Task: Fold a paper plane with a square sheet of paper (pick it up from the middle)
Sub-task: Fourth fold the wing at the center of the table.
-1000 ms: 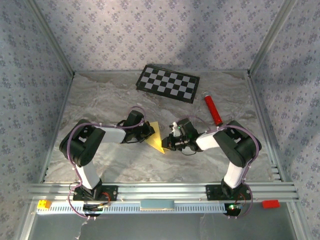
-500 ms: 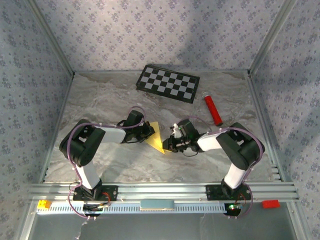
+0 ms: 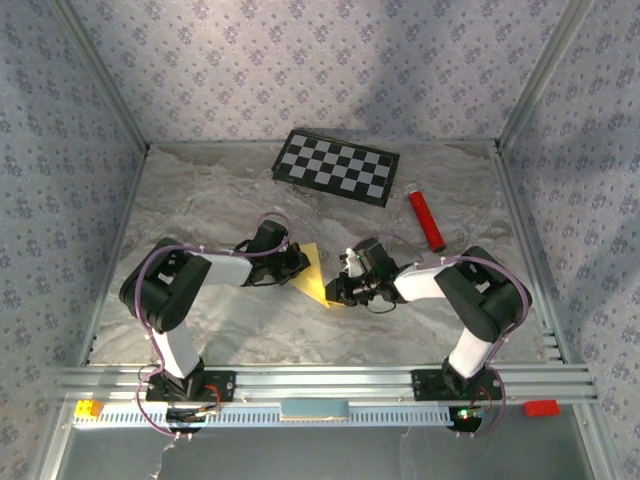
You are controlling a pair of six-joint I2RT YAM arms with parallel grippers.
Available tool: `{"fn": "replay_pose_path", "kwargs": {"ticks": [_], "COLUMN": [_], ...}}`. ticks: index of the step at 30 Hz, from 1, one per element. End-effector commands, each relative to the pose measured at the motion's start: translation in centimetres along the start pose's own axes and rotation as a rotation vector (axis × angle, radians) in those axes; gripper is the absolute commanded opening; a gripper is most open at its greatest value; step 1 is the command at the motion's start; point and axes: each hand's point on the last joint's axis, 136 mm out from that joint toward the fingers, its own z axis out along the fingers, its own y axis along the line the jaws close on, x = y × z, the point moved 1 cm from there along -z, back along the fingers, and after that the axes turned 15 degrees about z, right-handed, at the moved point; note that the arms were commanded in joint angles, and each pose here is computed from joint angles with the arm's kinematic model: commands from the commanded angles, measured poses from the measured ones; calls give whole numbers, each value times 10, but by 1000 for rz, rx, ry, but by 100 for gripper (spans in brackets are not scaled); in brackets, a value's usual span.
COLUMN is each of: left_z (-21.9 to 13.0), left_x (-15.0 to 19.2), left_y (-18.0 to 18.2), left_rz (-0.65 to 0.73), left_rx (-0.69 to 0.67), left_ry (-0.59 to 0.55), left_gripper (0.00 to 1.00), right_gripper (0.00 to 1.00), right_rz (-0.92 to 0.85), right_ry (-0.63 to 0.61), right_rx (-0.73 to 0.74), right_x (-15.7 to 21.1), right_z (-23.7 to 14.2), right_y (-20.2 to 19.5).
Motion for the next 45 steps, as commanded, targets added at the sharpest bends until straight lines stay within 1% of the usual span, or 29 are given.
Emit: {"fn": "replay_pose_path", "kwargs": {"ticks": [1, 4, 6, 9, 11, 14, 20, 24, 29, 33, 38, 43, 45], "left_z": [5, 5, 4, 5, 5, 5, 5, 6, 6, 6, 6, 5, 5], "left_x": [8, 9, 9, 9, 9, 9, 10, 10, 11, 11, 11, 13, 13], "left_y": [11, 11, 10, 12, 12, 12, 14, 13, 13, 14, 15, 15, 15], "left_rz": [-2, -3, -2, -5, -7, -7, -9, -10, -10, -12, -13, -11, -8], "left_rx": [-40, -41, -39, -43, -45, -45, -48, -46, -46, -48, -50, -52, -51], "left_ry": [36, 35, 33, 31, 31, 32, 35, 35, 37, 38, 39, 41, 42], "left_gripper": [3, 3, 3, 3, 3, 3, 3, 3, 3, 3, 3, 2, 2], "right_gripper": [16, 14, 9, 7, 8, 14, 17, 16, 11, 9, 11, 15, 16], "right_rz": [68, 68, 74, 73, 68, 50, 13, 16, 34, 31, 17, -26, -61], "right_ry": [75, 71, 74, 73, 71, 74, 58, 70, 76, 78, 61, 2, -2], "right_rx": [163, 188, 194, 189, 187, 180, 216, 225, 244, 246, 211, 154, 116], "right_x": [27, 28, 28, 28, 28, 29, 28, 29, 29, 29, 25, 11, 7], "right_z": [-1, -1, 0, -1, -2, -5, -12, -8, -6, -6, -11, -26, -28], "right_y": [-40, -47, -49, -47, -45, -40, -41, -44, -50, -49, -34, -4, 12]}}
